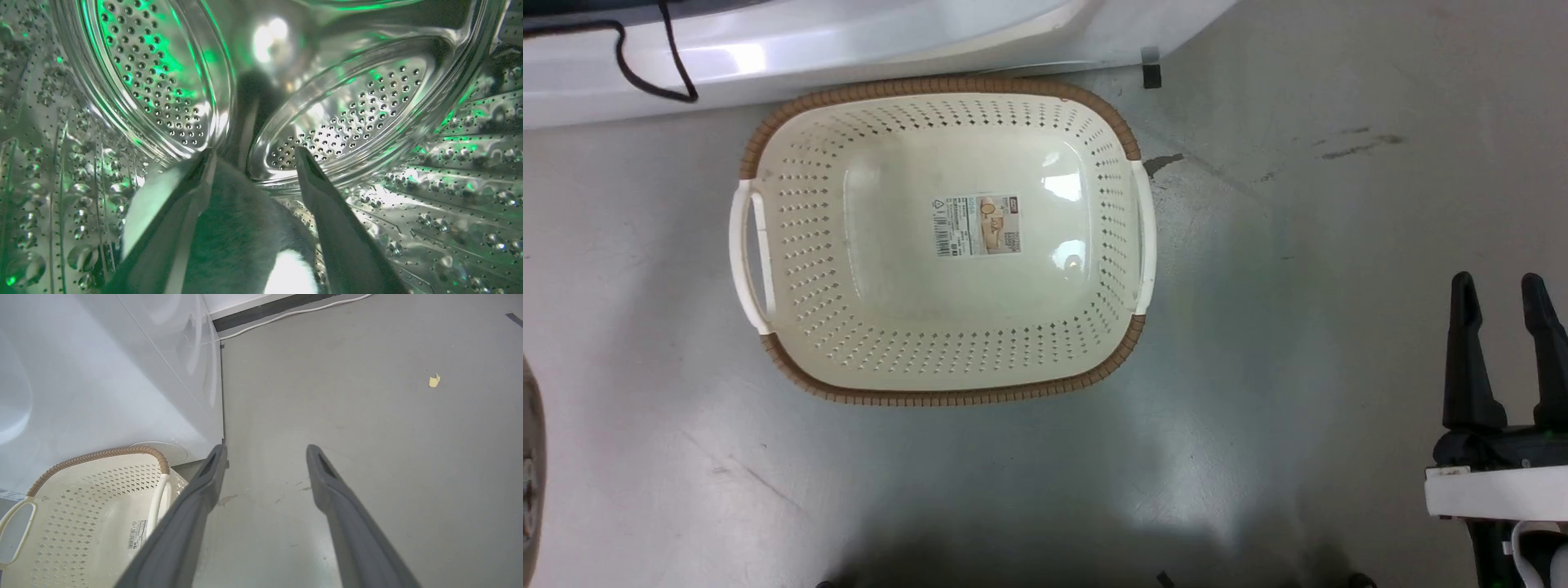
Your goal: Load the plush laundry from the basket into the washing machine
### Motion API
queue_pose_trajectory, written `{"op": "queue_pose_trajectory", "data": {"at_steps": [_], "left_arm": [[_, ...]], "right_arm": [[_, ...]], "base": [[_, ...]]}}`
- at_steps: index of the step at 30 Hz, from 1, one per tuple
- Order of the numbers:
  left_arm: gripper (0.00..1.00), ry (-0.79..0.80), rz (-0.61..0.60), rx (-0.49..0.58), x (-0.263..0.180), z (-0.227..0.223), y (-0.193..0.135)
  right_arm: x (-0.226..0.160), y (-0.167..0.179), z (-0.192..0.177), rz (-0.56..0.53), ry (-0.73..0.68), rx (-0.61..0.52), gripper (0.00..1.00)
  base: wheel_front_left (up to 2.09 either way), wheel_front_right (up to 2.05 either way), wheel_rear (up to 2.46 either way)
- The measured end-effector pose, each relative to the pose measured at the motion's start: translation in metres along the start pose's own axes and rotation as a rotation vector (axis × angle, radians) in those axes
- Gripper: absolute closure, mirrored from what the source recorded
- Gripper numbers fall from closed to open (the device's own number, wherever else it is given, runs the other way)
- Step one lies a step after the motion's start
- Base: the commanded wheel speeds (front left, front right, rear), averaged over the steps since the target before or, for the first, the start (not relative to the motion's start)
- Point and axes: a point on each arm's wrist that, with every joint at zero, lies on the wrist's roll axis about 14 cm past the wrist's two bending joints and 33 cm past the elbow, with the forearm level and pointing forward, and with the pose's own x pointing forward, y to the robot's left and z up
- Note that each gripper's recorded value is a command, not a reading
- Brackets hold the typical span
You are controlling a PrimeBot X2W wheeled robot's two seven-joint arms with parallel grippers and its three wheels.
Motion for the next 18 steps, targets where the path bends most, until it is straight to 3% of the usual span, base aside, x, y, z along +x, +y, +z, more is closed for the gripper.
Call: {"op": "queue_pose_trajectory", "data": {"at_steps": [18], "left_arm": [[0.00,0.098,-0.040,-0.016,-0.048,-0.013,-0.003]], "right_arm": [[0.004,0.027,0.030,0.082,-0.068,0.009,0.00]], "base": [[0.00,0.00,0.00]]}}
